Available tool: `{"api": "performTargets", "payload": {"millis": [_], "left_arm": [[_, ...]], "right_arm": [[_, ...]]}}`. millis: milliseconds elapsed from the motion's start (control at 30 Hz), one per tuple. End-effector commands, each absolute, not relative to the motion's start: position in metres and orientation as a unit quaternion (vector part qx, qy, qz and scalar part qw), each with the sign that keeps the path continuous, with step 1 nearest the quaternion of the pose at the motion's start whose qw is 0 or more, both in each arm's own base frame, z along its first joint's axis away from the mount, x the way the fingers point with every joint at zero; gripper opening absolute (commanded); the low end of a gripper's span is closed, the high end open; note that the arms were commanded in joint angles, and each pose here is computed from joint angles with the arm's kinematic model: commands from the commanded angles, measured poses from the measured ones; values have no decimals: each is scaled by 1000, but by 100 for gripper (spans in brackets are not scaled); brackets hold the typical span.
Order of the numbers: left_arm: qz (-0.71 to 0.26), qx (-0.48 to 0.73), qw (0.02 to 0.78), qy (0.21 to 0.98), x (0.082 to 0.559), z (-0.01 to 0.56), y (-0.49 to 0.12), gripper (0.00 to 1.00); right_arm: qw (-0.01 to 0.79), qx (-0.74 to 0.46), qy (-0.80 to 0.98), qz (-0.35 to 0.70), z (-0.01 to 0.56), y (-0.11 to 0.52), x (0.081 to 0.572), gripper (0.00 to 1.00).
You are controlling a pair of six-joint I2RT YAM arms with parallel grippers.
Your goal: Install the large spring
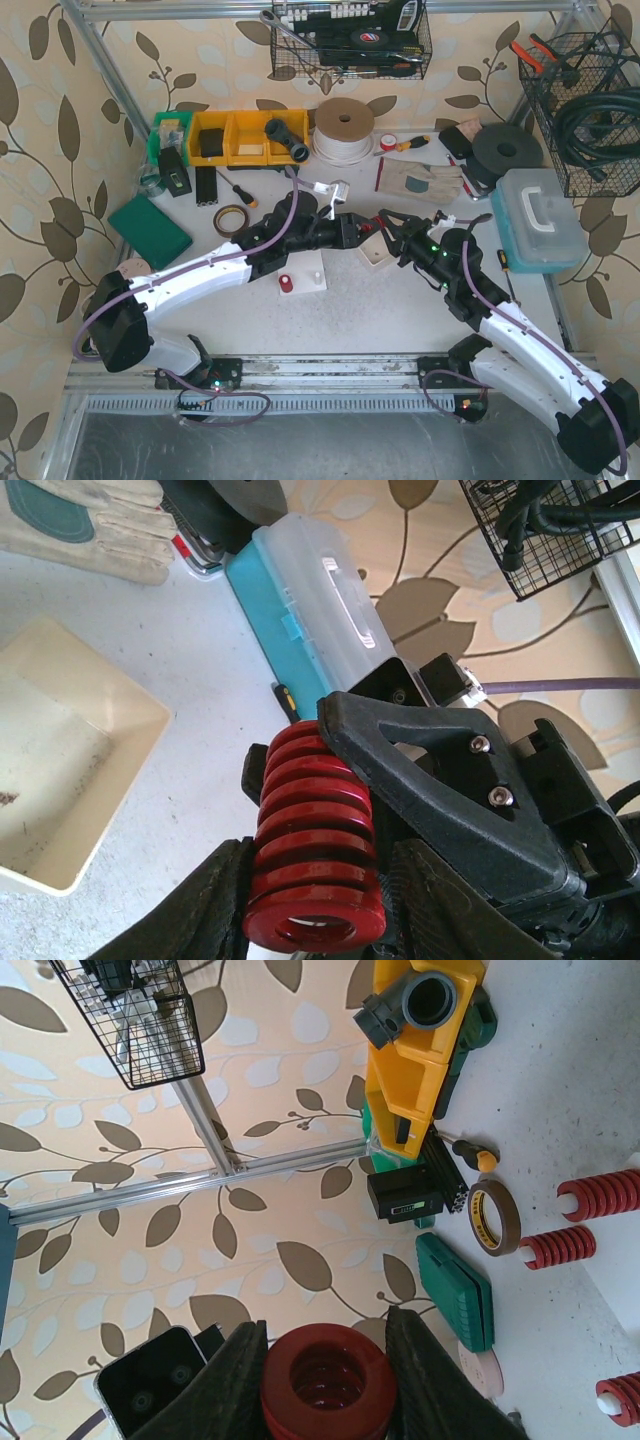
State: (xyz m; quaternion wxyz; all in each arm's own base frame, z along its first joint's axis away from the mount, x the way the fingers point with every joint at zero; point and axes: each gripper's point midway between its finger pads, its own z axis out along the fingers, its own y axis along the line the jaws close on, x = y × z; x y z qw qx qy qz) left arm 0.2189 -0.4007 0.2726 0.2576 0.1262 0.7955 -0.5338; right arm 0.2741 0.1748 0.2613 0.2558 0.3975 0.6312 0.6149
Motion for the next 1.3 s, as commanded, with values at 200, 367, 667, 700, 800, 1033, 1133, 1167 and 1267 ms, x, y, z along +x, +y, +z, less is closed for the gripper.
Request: {"api": "performTargets", "payload": {"millis": [200, 367, 667, 700, 800, 1033, 1133, 1167, 1267], "left_arm": [[-549, 132, 272, 780, 223, 292, -409, 40], [-547, 132, 270, 781, 223, 290, -409, 25], [-513, 122, 269, 806, 225, 280, -395, 0], [-509, 124, 270, 808, 225, 282, -394, 0], [-488, 133, 267, 820, 223, 283, -387, 0], [-413, 140, 271, 858, 210, 274, -345, 0], [-372, 145, 267, 877, 201, 271, -321, 0], [-355, 147, 261, 885, 198, 269, -312, 0], [-303, 156, 231, 911, 187, 258, -291, 0]], "right_arm": [[266, 384, 619, 632, 279, 177, 274, 0], [265, 379, 623, 631, 278, 178, 272, 0], [270, 378, 639, 613, 270, 175, 269, 0], [269, 378, 643, 610, 270, 175, 268, 6], [277, 359, 660, 599, 270, 176, 265, 40], [289, 289, 736, 540, 259, 186, 264, 84], [298, 249, 770, 506, 251, 189, 265, 84], [301, 239, 786, 484, 246, 187, 264, 84], [318, 220, 822, 417, 226, 173, 259, 84]]}}
